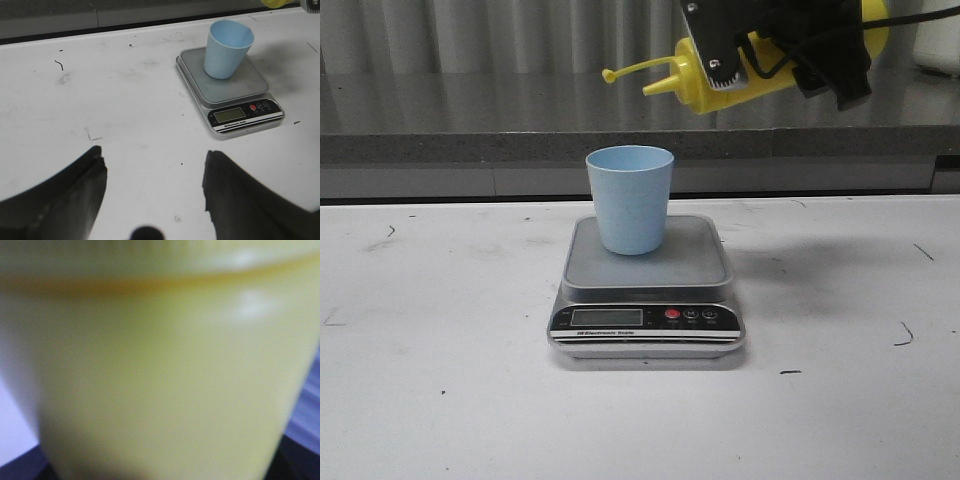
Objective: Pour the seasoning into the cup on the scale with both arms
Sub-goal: 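Lift the yellow bottle and tilt its nozzle down toward the cup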
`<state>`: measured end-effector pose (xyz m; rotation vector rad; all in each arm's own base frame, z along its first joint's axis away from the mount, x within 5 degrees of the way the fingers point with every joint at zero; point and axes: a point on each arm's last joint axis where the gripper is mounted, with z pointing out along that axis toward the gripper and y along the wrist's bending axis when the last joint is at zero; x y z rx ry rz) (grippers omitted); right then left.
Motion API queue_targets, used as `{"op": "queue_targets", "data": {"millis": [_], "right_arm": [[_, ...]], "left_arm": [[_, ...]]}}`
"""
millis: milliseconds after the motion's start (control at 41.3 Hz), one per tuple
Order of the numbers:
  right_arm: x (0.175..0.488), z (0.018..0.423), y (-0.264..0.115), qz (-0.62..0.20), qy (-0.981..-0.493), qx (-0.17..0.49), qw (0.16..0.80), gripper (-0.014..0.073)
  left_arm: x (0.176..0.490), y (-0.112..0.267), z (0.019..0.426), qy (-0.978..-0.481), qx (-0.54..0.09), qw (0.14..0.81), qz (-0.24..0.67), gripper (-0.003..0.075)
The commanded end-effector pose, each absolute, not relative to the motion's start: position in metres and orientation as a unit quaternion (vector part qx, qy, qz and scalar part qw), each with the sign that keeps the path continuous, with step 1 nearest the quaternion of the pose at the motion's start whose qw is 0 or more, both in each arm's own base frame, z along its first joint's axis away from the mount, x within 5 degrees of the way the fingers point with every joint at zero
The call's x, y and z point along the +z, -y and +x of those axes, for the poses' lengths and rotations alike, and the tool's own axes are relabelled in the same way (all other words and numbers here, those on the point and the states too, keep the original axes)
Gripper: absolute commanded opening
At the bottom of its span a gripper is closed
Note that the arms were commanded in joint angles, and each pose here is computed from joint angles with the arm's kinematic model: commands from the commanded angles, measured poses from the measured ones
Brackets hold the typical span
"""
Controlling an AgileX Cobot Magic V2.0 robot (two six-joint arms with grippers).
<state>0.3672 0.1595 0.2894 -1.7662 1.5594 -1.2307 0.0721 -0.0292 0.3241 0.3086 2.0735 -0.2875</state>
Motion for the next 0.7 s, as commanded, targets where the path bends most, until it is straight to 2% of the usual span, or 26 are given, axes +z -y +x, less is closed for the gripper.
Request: {"op": "queue_targets", "data": {"millis": [0,460,532,678], "right_arm": [[0.3253,0.3648,-0.1563,-0.624,-0.528,-0.518,0.25,0.0331],[0.3249,0.365,-0.158,-0.619,-0.533,-0.514,0.261,0.0331],[0.3244,0.3648,-0.1582,-0.604,-0.553,-0.503,0.276,0.0331],[0.326,0.3639,-0.1559,-0.519,-0.634,-0.463,0.339,0.0331]], "left_arm": [[0.3384,0.0308,0.0746,-0.83,-0.133,0.529,0.12,0.0421],[0.3384,0.0308,0.0746,-0.83,-0.133,0.529,0.12,0.0421],[0.3384,0.0308,0.0746,-0.83,-0.133,0.529,0.12,0.0421],[0.3384,0.0308,0.0746,-0.83,-0.133,0.529,0.12,0.0421]]}}
